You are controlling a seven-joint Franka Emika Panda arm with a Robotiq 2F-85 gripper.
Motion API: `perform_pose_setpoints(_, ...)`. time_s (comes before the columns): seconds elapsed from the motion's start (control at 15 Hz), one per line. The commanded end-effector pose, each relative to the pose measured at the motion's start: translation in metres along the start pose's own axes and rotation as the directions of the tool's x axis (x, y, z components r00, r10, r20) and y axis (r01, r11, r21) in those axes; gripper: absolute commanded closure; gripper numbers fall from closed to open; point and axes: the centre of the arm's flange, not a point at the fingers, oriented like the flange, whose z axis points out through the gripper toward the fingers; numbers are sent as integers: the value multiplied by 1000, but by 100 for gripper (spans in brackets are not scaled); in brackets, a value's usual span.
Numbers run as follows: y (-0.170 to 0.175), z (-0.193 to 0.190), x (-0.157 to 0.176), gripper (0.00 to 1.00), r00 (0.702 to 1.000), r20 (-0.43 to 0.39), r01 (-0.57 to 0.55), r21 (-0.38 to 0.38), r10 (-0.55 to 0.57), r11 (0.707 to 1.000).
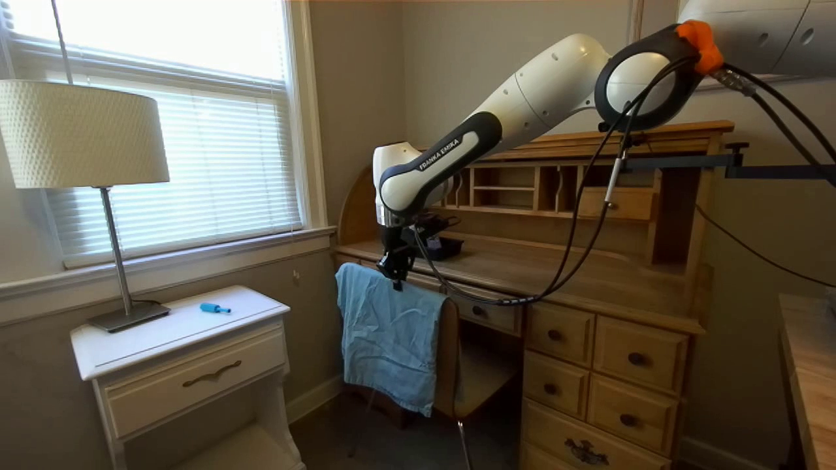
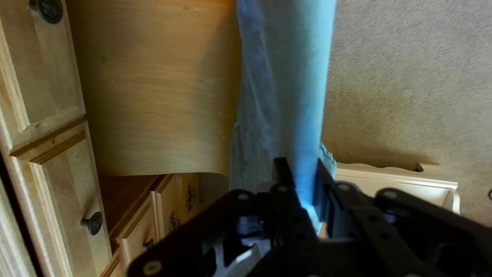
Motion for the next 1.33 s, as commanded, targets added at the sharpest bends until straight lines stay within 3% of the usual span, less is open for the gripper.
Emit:
perform_pose_setpoints(0.0, 3, -8, 10, 94, 999, -40, 17, 10, -16, 1000)
perform_pose_setpoints(0.2, 2, -9, 10, 83, 999, -42, 17, 10, -16, 1000)
perform_pose_setpoints(0.33, 2, -9, 10, 85, 999, -41, 18, 11, -17, 1000)
perform_pose_setpoints(0.47, 2, -11, 12, 76, 998, -56, 21, 13, -20, 1000)
perform_pose_setpoints(0.53, 2, -12, 13, 76, 998, -65, 21, 14, -20, 1000)
perform_pose_setpoints(0.6, 2, -14, 14, 82, 997, -73, 22, 14, -21, 1000)
perform_pose_setpoints(0.67, 2, -15, 15, 94, 997, -80, 22, 15, -21, 1000)
perform_pose_setpoints(0.8, 2, -17, 16, 100, 996, -85, 20, 14, -18, 1000)
perform_pose_setpoints(0.87, 2, -16, 16, 96, 996, -85, 18, 14, -17, 1000)
perform_pose_setpoints(1.27, 2, -20, 15, 96, 995, -93, 20, 13, -19, 1000)
